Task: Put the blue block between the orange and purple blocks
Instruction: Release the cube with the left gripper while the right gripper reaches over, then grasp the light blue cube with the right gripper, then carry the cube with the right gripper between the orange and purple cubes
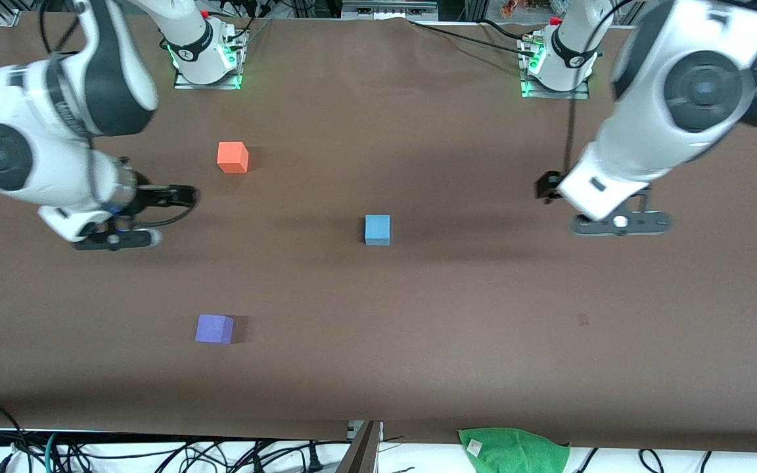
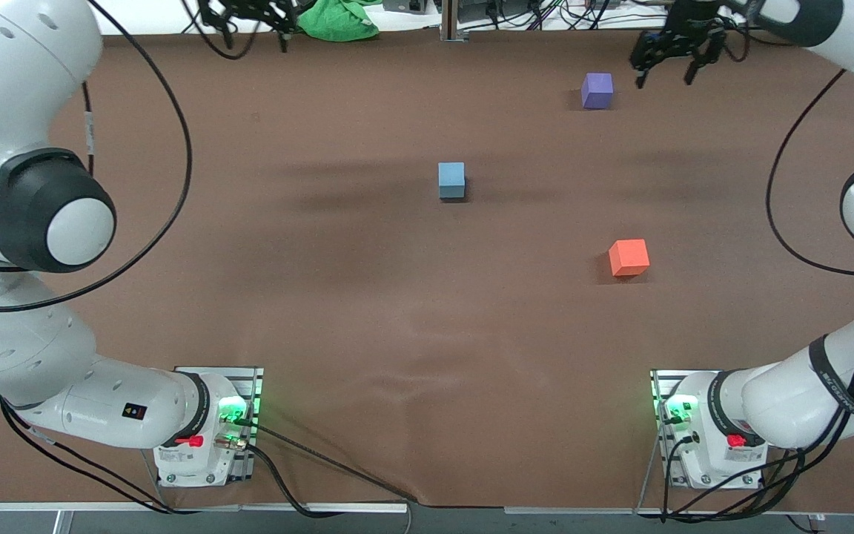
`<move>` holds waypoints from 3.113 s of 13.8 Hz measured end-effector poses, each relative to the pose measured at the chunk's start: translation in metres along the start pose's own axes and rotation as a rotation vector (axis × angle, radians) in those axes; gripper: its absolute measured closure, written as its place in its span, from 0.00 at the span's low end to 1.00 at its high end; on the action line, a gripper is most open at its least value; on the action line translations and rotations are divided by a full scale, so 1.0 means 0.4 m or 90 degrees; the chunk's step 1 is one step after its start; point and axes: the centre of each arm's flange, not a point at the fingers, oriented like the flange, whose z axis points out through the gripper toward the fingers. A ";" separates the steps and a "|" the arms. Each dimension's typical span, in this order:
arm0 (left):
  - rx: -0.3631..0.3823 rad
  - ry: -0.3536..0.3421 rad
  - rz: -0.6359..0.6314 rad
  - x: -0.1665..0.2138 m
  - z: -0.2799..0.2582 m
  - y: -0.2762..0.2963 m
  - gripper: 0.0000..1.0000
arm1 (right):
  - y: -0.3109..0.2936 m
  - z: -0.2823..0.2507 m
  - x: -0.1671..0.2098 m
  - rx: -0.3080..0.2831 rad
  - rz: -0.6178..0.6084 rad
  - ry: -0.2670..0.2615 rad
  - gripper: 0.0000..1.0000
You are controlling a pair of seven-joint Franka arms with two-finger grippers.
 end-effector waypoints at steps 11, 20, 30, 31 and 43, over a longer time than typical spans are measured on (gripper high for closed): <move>-0.024 0.074 0.001 -0.110 -0.013 -0.369 0.00 | -0.717 0.421 -0.040 0.096 0.076 0.131 0.00; -0.021 0.043 0.011 -0.133 0.005 -0.338 0.00 | -0.839 0.629 -0.053 0.113 0.070 0.174 0.00; -0.017 0.058 0.055 -0.156 -0.026 -0.234 0.00 | -0.838 0.678 -0.036 0.120 0.070 0.195 0.42; -0.016 0.058 0.055 -0.156 -0.027 -0.234 0.00 | -0.831 0.676 -0.029 0.119 0.068 0.198 0.44; -0.017 0.057 0.053 -0.156 -0.027 -0.238 0.00 | -0.116 0.465 0.100 0.013 -0.012 0.093 0.44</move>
